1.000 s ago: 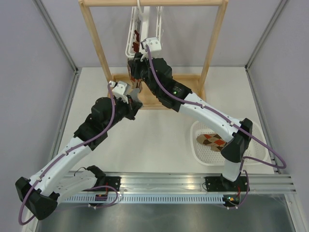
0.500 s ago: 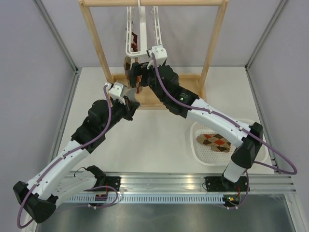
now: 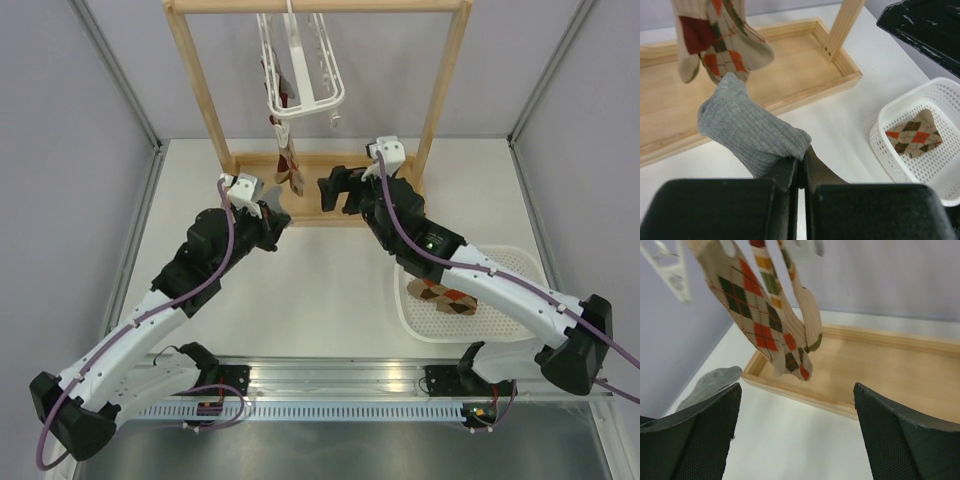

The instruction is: Remove the socks clipped to the hanger

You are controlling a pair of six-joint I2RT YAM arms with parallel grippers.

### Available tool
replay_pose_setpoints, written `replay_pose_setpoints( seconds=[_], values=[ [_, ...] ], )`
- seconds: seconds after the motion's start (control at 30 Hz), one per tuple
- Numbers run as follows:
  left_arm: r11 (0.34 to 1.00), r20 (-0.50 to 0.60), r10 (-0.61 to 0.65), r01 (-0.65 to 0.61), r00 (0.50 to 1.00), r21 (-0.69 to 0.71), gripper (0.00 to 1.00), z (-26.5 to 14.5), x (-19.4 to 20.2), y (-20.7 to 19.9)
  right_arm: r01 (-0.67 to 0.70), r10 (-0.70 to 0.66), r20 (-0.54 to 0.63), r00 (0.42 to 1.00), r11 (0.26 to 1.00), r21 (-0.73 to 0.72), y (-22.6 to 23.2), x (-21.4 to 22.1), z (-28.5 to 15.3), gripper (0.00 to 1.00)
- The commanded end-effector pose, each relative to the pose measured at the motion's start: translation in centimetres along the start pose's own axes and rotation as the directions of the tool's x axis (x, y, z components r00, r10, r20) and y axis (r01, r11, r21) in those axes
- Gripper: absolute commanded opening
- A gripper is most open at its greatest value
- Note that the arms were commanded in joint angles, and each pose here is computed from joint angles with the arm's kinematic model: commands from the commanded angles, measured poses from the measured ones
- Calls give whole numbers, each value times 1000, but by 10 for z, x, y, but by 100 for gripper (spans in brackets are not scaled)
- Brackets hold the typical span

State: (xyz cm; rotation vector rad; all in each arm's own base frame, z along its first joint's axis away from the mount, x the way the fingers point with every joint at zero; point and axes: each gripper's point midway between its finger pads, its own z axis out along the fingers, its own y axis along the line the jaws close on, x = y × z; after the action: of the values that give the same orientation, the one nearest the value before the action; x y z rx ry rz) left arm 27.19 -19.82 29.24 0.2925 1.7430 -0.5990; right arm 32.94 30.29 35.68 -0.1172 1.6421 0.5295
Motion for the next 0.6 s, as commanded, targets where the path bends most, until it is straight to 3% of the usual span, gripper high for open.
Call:
replay_pose_setpoints(
  seconds=[0.0,0.27,0.4,0.57],
  values=[
    [991,-10,-30,31,1000,131,2,5,-2,-29,-87,89,-9,996,993,79,-40,19,-10,96],
    [926,-70,42,-12,997,377,2,6,15,-101,-217,223,-11,975,955,203,-117,55,-46,96],
    [859,-82,83,-30,993,511,2,2,27,-139,-259,264,10,964,937,235,-137,64,-63,97],
    [747,-59,221,-131,973,652,2,-5,45,-199,-280,283,36,958,909,308,-168,74,-88,98]
  ],
)
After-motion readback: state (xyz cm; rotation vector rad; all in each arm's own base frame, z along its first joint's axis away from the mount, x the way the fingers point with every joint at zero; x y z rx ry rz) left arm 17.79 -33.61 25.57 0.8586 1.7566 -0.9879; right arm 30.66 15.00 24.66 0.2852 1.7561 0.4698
